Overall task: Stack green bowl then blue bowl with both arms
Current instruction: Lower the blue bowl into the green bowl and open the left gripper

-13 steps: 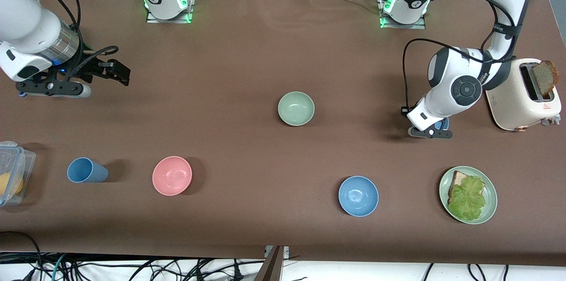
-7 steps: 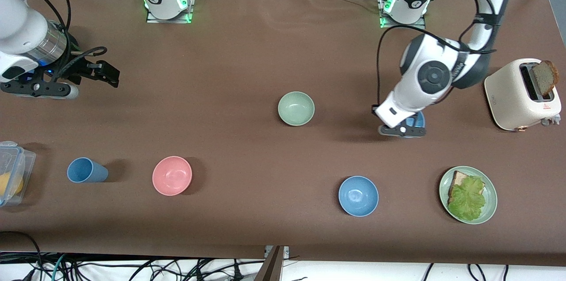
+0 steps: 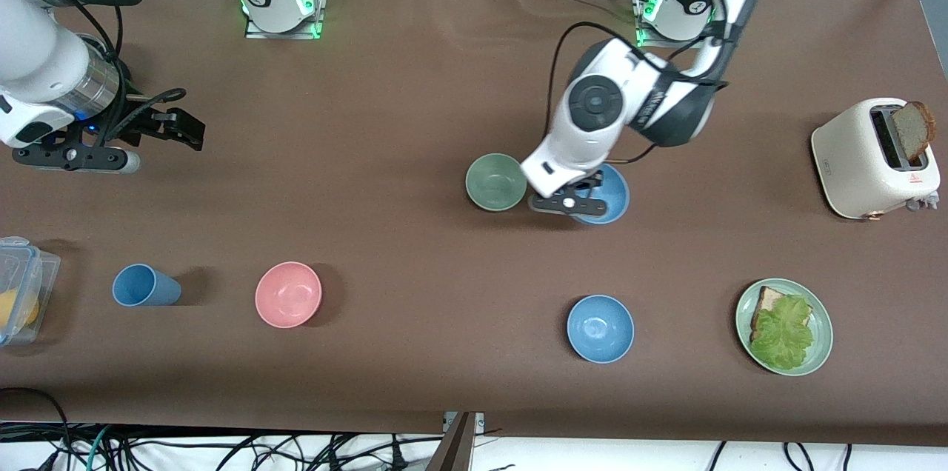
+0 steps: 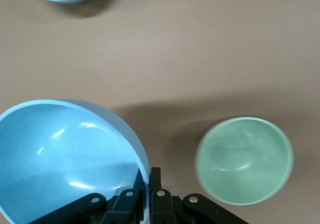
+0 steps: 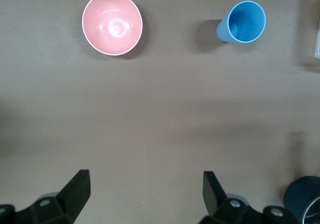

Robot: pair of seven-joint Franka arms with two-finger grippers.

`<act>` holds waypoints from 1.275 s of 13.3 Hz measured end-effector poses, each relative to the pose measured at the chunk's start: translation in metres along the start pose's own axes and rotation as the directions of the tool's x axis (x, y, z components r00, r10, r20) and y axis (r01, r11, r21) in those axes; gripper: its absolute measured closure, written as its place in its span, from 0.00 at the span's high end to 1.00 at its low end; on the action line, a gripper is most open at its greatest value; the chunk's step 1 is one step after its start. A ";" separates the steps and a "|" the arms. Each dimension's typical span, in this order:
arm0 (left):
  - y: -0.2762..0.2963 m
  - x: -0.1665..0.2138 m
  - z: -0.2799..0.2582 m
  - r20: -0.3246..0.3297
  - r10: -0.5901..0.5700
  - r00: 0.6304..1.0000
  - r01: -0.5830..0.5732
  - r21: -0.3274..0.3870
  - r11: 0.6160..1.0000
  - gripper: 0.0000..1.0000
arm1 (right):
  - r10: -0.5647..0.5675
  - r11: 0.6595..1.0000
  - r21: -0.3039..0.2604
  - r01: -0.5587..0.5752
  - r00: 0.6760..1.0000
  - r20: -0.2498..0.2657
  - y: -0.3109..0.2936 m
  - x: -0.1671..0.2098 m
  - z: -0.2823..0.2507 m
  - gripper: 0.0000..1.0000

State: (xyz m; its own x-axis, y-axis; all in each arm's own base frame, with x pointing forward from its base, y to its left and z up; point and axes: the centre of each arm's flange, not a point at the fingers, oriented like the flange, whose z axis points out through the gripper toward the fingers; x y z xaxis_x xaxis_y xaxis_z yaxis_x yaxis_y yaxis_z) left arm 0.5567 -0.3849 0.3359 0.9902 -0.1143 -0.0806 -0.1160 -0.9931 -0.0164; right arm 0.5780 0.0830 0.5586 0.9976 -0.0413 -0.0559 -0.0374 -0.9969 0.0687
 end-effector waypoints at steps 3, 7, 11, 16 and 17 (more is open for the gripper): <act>0.042 0.002 0.021 0.005 0.016 1.000 -0.016 0.001 1.000 0.05 | 0.004 1.000 0.001 -0.004 1.000 -0.003 0.002 0.001 0.000 1.00; 0.072 -0.001 0.031 0.028 0.033 0.999 -0.034 0.029 0.999 0.05 | 0.005 1.000 0.000 -0.005 1.000 0.000 0.003 0.002 0.002 1.00; 0.114 -0.013 0.036 0.039 -0.020 0.999 0.019 0.050 0.999 0.05 | 0.007 1.000 0.000 -0.007 1.000 0.005 0.003 0.003 0.008 1.00; 0.147 -0.023 0.057 0.037 -0.054 0.998 0.051 0.059 0.997 0.05 | 0.007 1.000 -0.001 -0.007 1.000 0.006 0.004 0.003 0.010 1.00; 0.153 -0.024 0.062 0.037 -0.054 0.998 0.052 0.060 0.997 0.05 | 0.008 1.000 -0.001 -0.008 1.000 0.007 0.004 0.003 0.011 1.00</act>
State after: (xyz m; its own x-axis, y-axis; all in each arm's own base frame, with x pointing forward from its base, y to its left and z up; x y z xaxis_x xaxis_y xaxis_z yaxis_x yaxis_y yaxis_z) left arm 0.5108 -0.5321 0.2734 0.9914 -0.0596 -0.1165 -0.0692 -0.9944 -0.0800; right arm 0.5805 0.0782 0.5482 0.9969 -0.0492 -0.0621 -0.0448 -0.9966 0.0698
